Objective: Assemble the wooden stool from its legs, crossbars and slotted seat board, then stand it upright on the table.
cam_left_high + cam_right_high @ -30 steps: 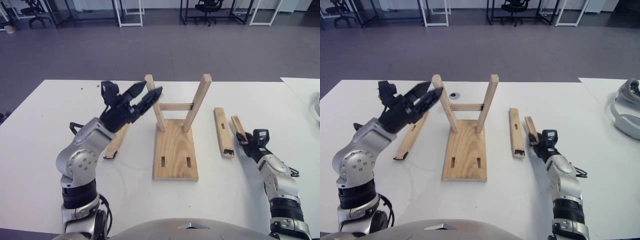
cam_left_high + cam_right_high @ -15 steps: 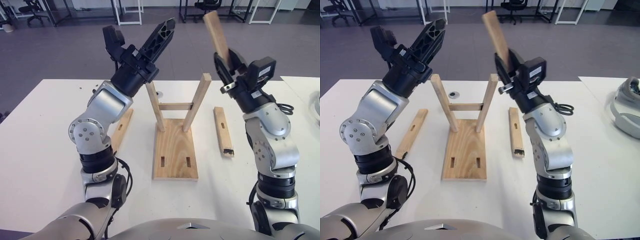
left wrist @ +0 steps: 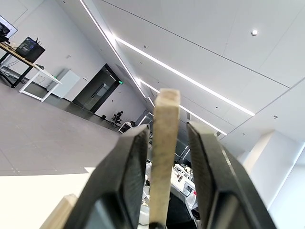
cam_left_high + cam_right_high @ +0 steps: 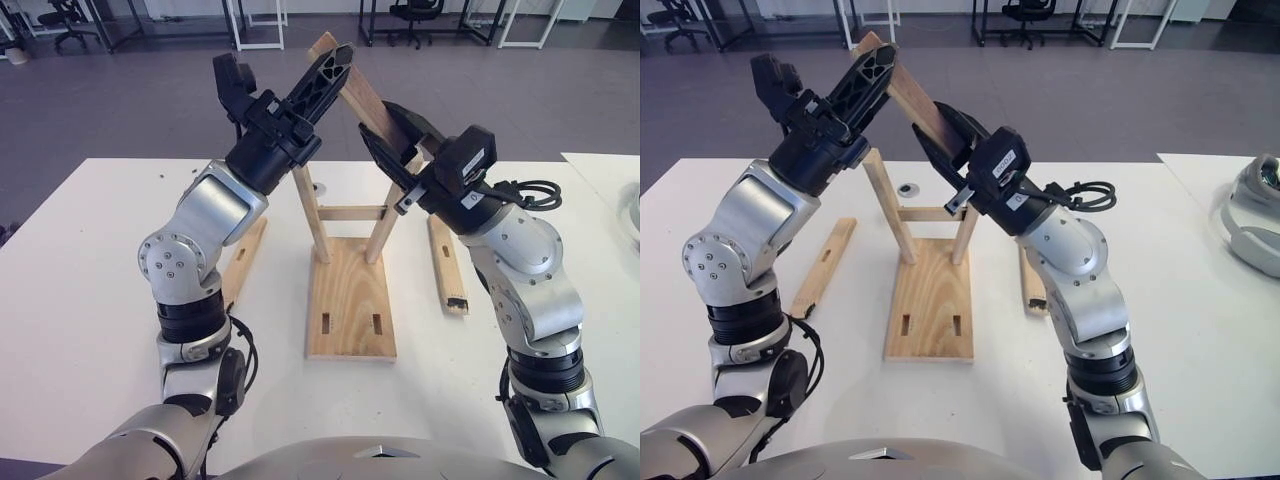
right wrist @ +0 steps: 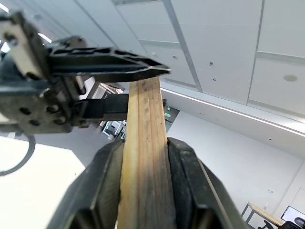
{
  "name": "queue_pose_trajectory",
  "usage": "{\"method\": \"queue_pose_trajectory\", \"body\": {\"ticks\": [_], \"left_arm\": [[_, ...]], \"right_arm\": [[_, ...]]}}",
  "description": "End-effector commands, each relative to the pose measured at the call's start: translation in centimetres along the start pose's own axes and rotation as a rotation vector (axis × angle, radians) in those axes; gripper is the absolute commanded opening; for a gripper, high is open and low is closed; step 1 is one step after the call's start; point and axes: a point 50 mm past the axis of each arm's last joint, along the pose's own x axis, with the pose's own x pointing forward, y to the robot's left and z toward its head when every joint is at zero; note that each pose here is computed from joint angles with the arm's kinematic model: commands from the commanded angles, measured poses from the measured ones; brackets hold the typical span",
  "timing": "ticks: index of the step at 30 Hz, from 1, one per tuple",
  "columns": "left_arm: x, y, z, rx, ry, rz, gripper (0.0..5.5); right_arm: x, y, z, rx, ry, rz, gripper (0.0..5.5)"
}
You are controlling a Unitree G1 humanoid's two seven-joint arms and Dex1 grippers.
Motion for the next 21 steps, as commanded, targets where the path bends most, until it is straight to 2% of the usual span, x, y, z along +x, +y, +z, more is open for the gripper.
{"method": "queue_pose_trajectory", "body": {"ticks": [1, 6, 8, 9, 12, 14, 15, 17, 19, 21], "left_arm": [[-0.2, 0.4, -0.3, 0.013, 0.023, 0.030, 1.47], [-0.6, 0.8, -0.3, 0.029, 0.013, 0.065, 0.58], [-0.9, 1.0, -0.2, 0.043, 0.001, 0.083, 0.45], [-1.1, 1.1, 0.0, 0.060, -0.008, 0.087, 0.44], [-2.4, 1.2, 1.4, 0.195, -0.033, 0.123, 0.39], [-5.1, 1.8, 4.3, 0.381, -0.083, 0.211, 0.39], [-7.7, 2.9, 5.9, 0.503, -0.102, 0.310, 0.39], [-12.8, 6.2, 7.4, 0.611, -0.102, 0.534, 0.39], [-16.2, 9.9, 6.6, 0.624, -0.043, 0.699, 0.39], [-17.7, 12.7, 5.2, 0.551, -0.006, 0.746, 0.39]], "right_arm": [[0.2, 0.0, 0.5, -0.057, -0.020, 0.030, 1.32], [0.3, -0.2, 0.5, -0.060, -0.020, 0.008, 1.32], [0.2, -0.1, 0.4, -0.064, -0.017, 0.007, 1.32], [0.1, 0.2, 0.1, -0.042, 0.003, 0.037, 1.70], [-0.7, 1.4, -1.1, -0.017, 0.074, 0.089, 2.21], [-2.3, 1.4, -2.4, 0.004, 0.148, 0.070, 2.50], [-3.6, 1.3, -3.3, 0.022, 0.205, 0.044, 2.72], [-6.1, 1.3, -5.0, 0.068, 0.308, -0.015, 2.75], [-8.2, 1.7, -6.7, 0.121, 0.389, -0.059, 2.75], [-9.9, 1.9, -8.6, 0.147, 0.461, -0.111, 2.75]]}}
